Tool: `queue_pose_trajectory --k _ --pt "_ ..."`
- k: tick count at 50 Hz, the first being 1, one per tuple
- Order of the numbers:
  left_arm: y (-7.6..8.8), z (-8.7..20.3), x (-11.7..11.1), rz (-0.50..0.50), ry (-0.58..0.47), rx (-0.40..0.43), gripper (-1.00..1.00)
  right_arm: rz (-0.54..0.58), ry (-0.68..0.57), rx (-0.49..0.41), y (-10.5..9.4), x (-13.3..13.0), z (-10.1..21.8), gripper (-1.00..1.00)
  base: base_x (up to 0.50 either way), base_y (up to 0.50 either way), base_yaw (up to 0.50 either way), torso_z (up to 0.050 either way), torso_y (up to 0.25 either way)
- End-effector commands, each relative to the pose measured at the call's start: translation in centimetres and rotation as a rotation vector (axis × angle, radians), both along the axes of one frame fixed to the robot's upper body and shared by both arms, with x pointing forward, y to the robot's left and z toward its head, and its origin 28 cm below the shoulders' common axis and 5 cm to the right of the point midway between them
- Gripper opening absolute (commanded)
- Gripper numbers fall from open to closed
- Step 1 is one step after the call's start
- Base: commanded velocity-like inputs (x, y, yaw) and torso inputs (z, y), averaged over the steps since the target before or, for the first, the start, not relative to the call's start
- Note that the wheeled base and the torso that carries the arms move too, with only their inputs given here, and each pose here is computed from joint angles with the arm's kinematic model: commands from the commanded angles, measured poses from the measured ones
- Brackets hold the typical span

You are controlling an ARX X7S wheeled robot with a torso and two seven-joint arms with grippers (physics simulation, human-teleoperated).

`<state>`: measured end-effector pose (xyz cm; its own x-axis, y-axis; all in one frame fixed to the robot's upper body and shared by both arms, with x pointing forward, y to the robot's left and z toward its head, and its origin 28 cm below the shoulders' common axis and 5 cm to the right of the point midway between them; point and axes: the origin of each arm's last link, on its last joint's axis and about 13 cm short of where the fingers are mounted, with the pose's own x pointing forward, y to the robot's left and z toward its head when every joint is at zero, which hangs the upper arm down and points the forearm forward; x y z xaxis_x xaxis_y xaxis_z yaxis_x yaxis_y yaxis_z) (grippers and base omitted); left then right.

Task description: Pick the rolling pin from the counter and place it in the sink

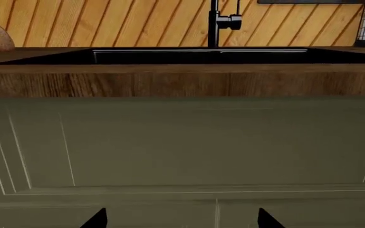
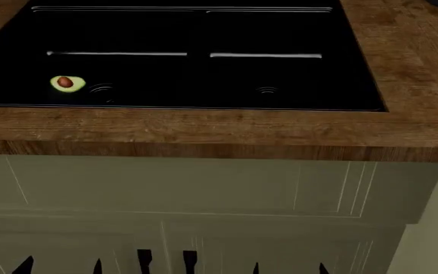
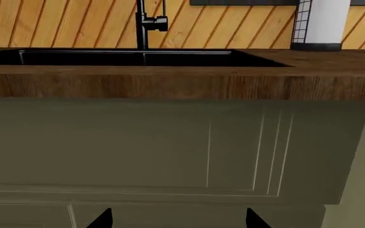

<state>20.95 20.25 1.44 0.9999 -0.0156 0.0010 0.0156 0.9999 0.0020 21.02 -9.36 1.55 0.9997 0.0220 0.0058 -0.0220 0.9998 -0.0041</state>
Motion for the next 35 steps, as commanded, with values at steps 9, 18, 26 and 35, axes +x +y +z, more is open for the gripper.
queue_pose_trajectory --k 9,18,26,35 --pt "0.3 3.3 2.7 -0.011 -0.068 0.017 1.0 0.02 -0.076 -0.089 -0.3 1.1 3.8 1.0 0.0 0.0 0.0 0.0 0.0" --pt "0.5 8.3 4.0 -0.016 -0.088 0.066 1.0 0.012 -0.125 -0.133 -1.2 1.7 8.2 1.0 0.0 0.0 0.0 0.0 0.0" --pt "1.4 12.0 4.8 0.012 -0.101 0.062 1.0 -0.025 -0.155 -0.126 -2.8 1.9 11.8 1.0 0.0 0.0 0.0 0.0 0.0" --pt "2.4 15.0 5.2 0.059 -0.061 0.045 1.0 -0.099 -0.161 -0.11 -4.2 1.3 14.9 1.0 0.0 0.0 0.0 0.0 0.0"
